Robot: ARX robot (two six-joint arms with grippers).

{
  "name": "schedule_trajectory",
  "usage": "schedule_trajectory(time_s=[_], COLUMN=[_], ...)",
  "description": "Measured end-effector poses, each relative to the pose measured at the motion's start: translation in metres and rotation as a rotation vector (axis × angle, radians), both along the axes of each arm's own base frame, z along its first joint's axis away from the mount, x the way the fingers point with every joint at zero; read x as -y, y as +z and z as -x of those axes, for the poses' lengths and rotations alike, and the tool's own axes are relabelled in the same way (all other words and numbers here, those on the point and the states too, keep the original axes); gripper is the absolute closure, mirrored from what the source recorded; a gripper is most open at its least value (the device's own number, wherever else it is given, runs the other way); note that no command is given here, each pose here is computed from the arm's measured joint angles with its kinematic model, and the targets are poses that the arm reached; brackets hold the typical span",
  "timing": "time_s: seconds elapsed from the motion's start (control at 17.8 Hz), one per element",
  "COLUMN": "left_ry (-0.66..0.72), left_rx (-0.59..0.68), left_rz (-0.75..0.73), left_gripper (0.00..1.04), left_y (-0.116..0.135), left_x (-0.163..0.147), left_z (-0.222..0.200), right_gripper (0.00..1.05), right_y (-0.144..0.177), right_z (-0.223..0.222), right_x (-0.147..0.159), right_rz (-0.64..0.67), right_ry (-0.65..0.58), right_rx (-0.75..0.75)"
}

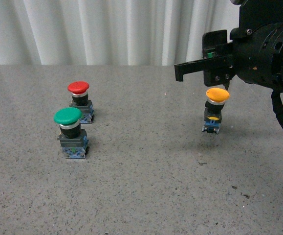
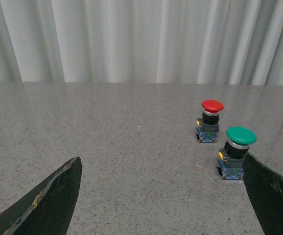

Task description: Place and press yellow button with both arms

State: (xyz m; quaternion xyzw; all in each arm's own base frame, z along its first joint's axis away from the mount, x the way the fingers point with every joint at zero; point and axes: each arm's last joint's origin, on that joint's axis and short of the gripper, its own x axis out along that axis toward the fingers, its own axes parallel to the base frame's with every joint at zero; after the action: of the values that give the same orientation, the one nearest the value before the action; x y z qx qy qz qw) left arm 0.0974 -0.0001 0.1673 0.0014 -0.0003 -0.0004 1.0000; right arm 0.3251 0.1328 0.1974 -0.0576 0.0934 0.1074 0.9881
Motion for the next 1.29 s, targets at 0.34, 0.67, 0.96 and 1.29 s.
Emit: schedule_trajectory(time_s=[0.34, 0.67, 0.96, 1.29], left_ry=[0.000, 0.000, 0.000, 0.000], left_rx=[0.000, 0.000, 0.000, 0.000], left_rz=[0.000, 0.000, 0.000, 0.000], left_gripper=[0.07, 0.07, 0.07, 0.07], left_y=[0.000, 0.000, 0.000, 0.000], left_x=[0.000, 0.000, 0.000, 0.000], left_z=[0.000, 0.000, 0.000, 0.000], right_gripper=[1.03, 1.03, 1.03, 1.03], right_y=[-0.019, -0.027, -0.035, -0.042], right_z=[-0.016, -0.024, -0.025, -0.023], right_x=[0.010, 0.016, 0.016, 0.014], right_rz=[0.031, 0.029, 0.035, 0.050], right_ry=[-0.037, -0.059, -0.061, -0.055], right_rx=[-0.107, -0.145, -0.161, -0.196])
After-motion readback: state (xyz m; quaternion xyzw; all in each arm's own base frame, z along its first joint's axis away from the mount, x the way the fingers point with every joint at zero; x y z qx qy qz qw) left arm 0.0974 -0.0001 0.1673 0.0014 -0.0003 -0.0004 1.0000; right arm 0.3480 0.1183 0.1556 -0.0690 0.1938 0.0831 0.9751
